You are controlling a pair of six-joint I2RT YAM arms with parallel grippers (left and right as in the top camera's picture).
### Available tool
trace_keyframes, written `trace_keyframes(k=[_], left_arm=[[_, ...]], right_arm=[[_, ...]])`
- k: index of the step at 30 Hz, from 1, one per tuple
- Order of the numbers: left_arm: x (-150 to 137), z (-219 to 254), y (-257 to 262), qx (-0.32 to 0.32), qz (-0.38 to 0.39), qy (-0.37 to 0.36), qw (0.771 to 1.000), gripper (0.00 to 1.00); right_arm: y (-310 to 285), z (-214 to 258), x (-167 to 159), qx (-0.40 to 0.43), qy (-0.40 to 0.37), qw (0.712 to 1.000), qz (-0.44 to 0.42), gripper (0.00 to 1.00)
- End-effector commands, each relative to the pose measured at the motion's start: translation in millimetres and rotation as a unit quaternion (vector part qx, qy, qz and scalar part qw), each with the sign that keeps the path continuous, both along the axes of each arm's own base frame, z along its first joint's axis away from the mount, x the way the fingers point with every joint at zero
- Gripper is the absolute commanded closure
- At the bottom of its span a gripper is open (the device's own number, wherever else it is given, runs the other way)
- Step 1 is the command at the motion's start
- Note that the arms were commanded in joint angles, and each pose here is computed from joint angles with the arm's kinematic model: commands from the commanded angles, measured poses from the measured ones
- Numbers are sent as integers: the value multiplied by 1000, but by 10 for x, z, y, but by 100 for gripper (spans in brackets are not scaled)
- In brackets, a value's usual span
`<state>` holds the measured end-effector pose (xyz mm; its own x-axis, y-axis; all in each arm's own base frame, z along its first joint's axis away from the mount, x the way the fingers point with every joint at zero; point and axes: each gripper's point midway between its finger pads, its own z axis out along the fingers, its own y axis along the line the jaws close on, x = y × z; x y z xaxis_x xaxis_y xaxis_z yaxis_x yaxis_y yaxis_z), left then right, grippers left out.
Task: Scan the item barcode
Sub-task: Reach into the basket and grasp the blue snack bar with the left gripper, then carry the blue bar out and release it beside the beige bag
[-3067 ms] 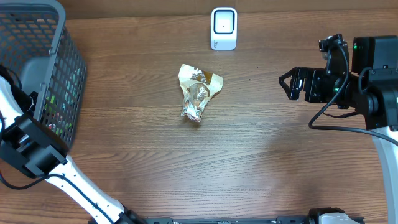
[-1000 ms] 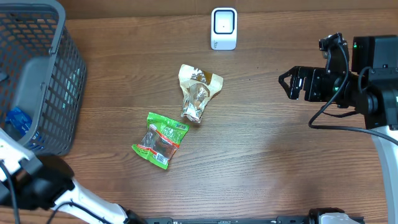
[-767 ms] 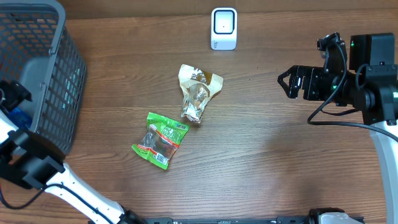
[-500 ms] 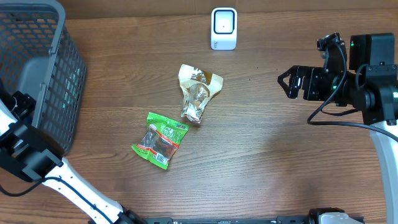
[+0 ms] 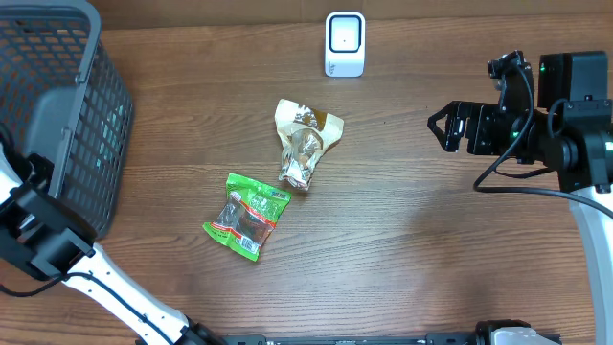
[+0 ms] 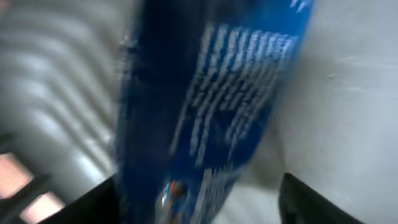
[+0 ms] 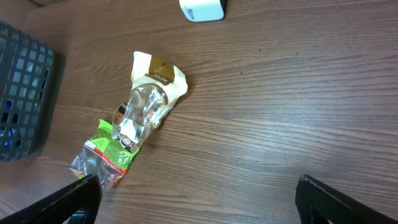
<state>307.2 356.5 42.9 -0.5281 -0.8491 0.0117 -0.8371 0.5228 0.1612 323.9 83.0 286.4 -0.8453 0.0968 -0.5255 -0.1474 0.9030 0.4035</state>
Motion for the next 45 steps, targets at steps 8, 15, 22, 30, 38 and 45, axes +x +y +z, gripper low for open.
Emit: trace_keyframes(k=[8,15,22,30,38,45], left_arm=[[-52,-286,-207,-47,32,6,998,96],[402,373,-297,-69,-8,-102,992,96],[689,2045,-394,48,-62,-269,960,96],[528,3693,-1339,160,-152,-411,885,96],[1058,3508,-3139,37,-349,-403,845,96],[1086,2120,-4406,-94,-460,-215,857,96]], right_arm=[[12,125,54,0,-24,1000,1,0],[12,125,54,0,-24,1000,1,0],[12,125,54,0,-24,1000,1,0],[13,124,52,1,-23,1000,1,0],[12,119,45,0,-21,1000,1,0],[12,129,58,1,-25,1000,1,0]])
